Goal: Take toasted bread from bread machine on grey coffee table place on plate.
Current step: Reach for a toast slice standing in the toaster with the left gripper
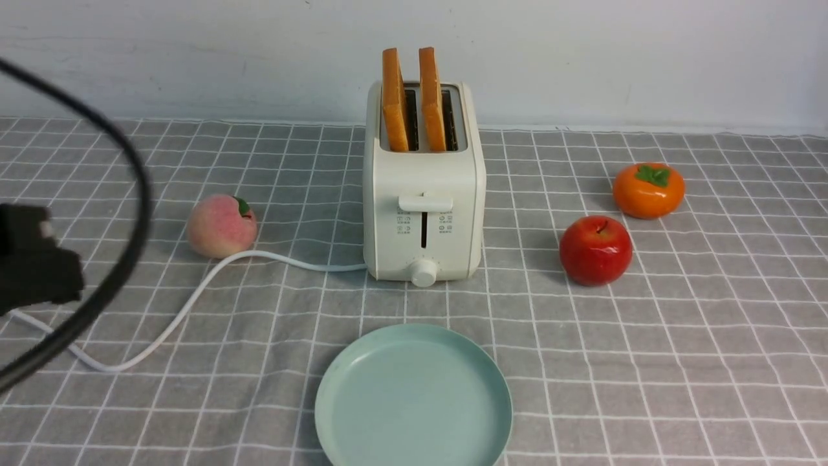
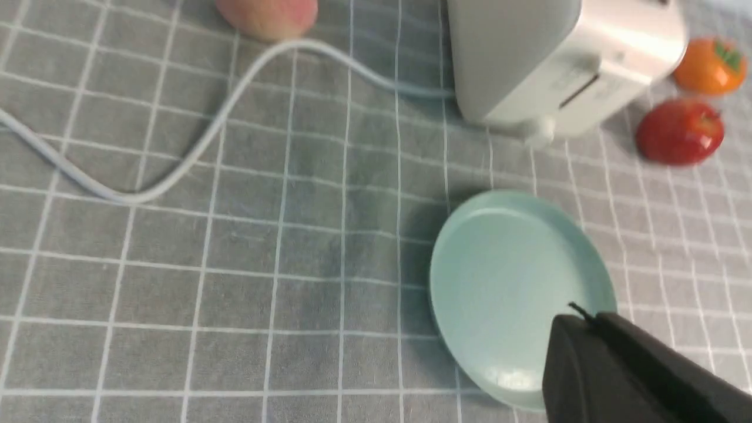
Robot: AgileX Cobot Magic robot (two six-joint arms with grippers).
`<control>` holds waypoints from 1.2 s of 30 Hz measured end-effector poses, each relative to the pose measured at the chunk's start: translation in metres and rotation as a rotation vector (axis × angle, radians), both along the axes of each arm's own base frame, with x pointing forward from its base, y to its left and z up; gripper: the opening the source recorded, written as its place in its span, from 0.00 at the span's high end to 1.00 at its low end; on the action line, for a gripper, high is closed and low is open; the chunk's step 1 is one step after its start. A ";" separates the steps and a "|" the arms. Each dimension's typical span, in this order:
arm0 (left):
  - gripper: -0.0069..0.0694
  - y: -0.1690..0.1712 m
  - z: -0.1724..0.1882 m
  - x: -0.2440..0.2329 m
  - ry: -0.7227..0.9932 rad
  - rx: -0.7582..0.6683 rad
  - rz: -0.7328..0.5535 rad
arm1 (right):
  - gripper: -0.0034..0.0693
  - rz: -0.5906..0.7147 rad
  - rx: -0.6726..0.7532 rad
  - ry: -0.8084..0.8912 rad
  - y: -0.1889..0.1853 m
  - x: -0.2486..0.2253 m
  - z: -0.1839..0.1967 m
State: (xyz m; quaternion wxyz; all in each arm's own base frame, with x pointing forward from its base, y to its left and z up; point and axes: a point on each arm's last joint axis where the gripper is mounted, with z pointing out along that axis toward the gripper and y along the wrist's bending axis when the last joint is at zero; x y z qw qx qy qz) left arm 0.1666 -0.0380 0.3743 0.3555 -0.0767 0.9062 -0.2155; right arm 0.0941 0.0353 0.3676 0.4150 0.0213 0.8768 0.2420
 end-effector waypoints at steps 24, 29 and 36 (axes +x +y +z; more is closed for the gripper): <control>0.52 -0.131 -0.016 0.271 -0.129 0.071 -0.253 | 0.95 0.024 -0.101 0.064 -0.006 0.023 -0.006; 0.26 -0.137 -0.043 0.295 -0.122 0.089 -0.241 | 0.95 0.015 -0.090 0.070 -0.006 0.023 -0.006; 0.42 -0.140 -0.062 0.308 -0.138 0.093 -0.220 | 0.94 0.013 -0.085 0.070 -0.005 0.023 -0.006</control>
